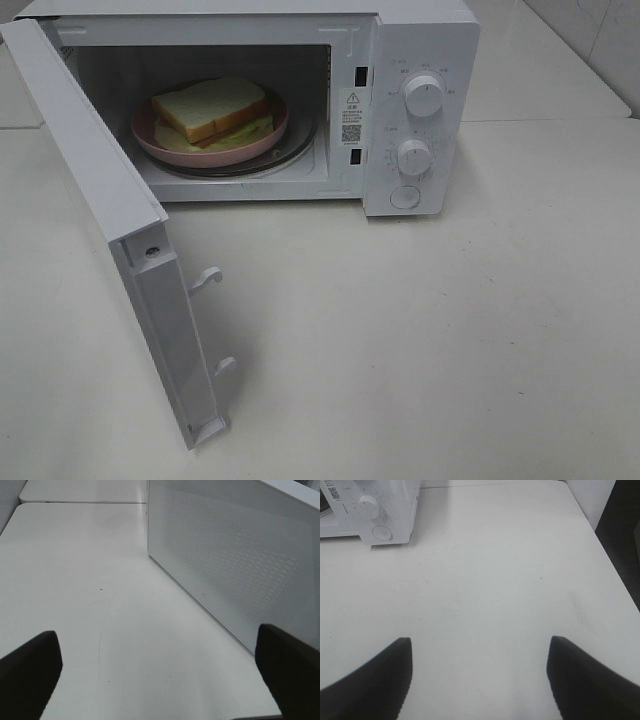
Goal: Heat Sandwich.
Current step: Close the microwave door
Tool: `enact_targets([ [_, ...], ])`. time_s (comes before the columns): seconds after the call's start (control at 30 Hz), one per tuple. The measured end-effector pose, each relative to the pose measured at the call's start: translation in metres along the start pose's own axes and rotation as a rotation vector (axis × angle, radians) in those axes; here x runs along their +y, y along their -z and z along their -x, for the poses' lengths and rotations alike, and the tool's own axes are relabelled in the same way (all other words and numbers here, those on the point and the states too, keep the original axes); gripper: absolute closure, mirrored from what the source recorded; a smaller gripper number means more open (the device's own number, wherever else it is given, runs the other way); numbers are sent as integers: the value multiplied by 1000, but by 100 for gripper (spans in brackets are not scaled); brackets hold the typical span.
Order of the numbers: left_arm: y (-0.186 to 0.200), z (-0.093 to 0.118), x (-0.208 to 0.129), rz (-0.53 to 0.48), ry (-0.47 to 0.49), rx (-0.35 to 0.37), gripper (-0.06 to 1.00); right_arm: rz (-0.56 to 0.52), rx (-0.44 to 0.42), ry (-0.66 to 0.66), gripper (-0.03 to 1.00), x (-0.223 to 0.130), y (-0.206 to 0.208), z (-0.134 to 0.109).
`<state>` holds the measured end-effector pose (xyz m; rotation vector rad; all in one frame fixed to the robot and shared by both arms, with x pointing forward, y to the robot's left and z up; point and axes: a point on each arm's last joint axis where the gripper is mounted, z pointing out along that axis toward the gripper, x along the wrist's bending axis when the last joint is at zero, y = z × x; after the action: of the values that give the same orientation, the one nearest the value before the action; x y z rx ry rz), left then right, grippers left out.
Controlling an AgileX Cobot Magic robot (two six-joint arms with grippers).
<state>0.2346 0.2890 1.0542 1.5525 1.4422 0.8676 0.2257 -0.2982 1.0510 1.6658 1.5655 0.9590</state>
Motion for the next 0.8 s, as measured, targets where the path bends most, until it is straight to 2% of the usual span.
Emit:
enact_targets([
  [0.8,0,0,0,0,0,0,-5,13,0,2,20,1,-2,0],
])
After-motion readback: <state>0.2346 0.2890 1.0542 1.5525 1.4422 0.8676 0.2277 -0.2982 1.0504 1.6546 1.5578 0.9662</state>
